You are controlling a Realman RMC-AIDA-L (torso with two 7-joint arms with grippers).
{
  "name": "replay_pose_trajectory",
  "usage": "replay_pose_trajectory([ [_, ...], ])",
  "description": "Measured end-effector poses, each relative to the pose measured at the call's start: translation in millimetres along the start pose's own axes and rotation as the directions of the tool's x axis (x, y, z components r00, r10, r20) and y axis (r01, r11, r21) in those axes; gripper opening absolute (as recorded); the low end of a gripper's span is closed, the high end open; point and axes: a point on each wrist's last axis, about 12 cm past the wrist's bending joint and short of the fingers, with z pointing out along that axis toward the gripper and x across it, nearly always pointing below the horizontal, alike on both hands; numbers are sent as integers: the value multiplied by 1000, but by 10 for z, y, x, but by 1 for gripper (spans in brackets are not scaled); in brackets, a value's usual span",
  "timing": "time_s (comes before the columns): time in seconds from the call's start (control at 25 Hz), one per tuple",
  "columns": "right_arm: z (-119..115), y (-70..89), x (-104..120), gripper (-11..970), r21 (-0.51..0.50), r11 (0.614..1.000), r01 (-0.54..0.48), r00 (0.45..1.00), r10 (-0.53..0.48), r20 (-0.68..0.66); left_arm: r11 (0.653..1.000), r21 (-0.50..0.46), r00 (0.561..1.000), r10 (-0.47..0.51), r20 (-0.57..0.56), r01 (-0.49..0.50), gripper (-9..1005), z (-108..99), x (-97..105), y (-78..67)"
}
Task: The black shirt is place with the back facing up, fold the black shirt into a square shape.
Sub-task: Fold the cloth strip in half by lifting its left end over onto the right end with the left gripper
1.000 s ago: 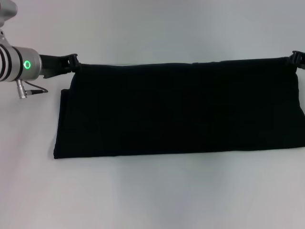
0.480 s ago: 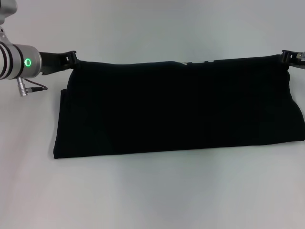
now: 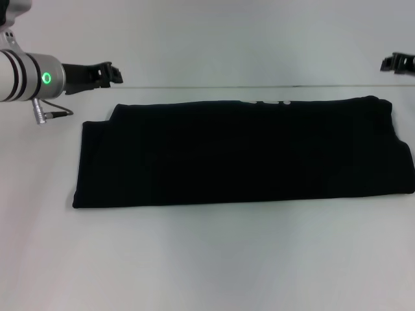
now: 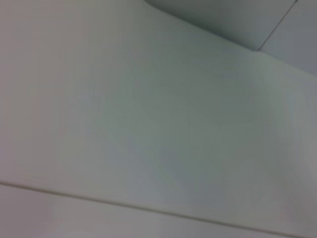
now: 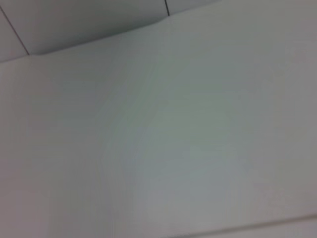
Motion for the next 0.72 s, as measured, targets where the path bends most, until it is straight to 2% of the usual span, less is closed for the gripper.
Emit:
replay_pose_trajectory([
  [0.04,-9,-3,-39,182,2,1000,4,1000,-4,8,1000,5,1000,-7,7,7,189,-1,-8,-13],
  [0.12,-23,-2,-118,270,2,1000,14,1000,-14,16,1000,16,1000,-21,22,20,278,-8,-31,-34],
  [0.24,-47,16,-188,402,-15,999,36,999,-36,-8,999,37,999,-40,37,39,344,-15,-56,-63],
  [0.32,-83,32,-213,409,-44,998,36,998,-37,-42,997,56,998,-57,32,55,388,-28,-44,-60],
  [0.44,-220,-2,-277,421,-102,995,-21,994,10,-109,986,119,993,-117,-10,117,453,-140,-5,54],
  [0.56,-399,-56,-355,432,-161,984,-75,984,47,-170,958,211,980,-181,-81,195,519,-330,46,217],
  [0.72,-593,-116,-454,445,-193,975,-112,970,65,-234,892,318,941,-261,-215,320,527,-699,261,498],
])
